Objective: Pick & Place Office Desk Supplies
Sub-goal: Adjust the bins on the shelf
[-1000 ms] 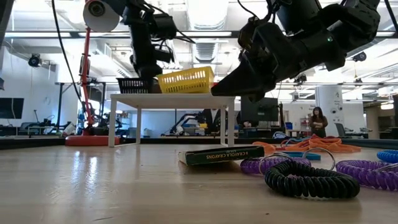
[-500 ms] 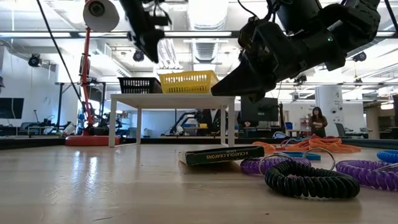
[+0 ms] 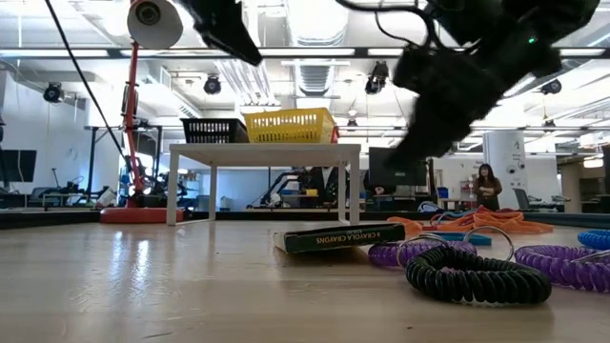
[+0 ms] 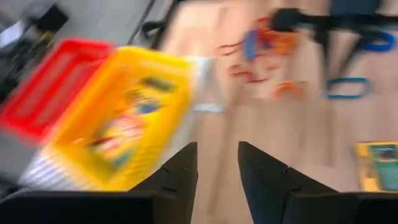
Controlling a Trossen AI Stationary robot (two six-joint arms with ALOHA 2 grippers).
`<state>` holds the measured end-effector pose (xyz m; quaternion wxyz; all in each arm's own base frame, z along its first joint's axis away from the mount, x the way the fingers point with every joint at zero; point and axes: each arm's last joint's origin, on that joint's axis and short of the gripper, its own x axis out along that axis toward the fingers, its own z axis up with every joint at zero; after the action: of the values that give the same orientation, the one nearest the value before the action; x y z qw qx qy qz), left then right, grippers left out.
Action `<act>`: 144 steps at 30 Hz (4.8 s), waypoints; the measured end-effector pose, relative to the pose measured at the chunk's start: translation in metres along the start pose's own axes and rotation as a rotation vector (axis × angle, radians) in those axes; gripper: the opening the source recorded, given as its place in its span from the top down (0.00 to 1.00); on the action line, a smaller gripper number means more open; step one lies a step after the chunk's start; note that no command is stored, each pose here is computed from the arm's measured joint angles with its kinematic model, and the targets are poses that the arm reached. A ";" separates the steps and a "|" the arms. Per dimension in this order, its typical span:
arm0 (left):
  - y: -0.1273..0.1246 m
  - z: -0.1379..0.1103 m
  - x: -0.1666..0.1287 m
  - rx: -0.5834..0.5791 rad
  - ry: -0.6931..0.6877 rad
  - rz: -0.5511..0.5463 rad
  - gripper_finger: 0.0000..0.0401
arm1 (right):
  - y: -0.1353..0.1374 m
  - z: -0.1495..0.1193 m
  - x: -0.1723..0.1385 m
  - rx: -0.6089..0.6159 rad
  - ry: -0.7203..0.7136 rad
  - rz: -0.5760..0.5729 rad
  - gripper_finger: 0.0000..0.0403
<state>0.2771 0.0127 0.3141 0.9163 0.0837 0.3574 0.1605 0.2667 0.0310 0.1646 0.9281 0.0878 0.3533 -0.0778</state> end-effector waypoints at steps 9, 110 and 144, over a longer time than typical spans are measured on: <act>-0.062 -0.056 0.035 -0.103 -0.214 -0.130 0.71 | -0.012 0.025 -0.005 0.040 -0.201 0.006 0.92; -0.087 -0.090 0.035 -0.395 -0.200 -0.196 0.71 | -0.382 0.203 -0.014 0.457 -0.107 -0.202 0.98; -0.087 -0.086 0.034 -0.416 -0.235 -0.206 0.71 | -0.373 0.212 0.003 0.299 -0.172 -0.085 0.98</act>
<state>0.2625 -0.0535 0.2062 0.9605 -0.1253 0.2145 0.1254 0.3280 -0.3784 0.2786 0.9274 0.2032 0.2603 -0.1758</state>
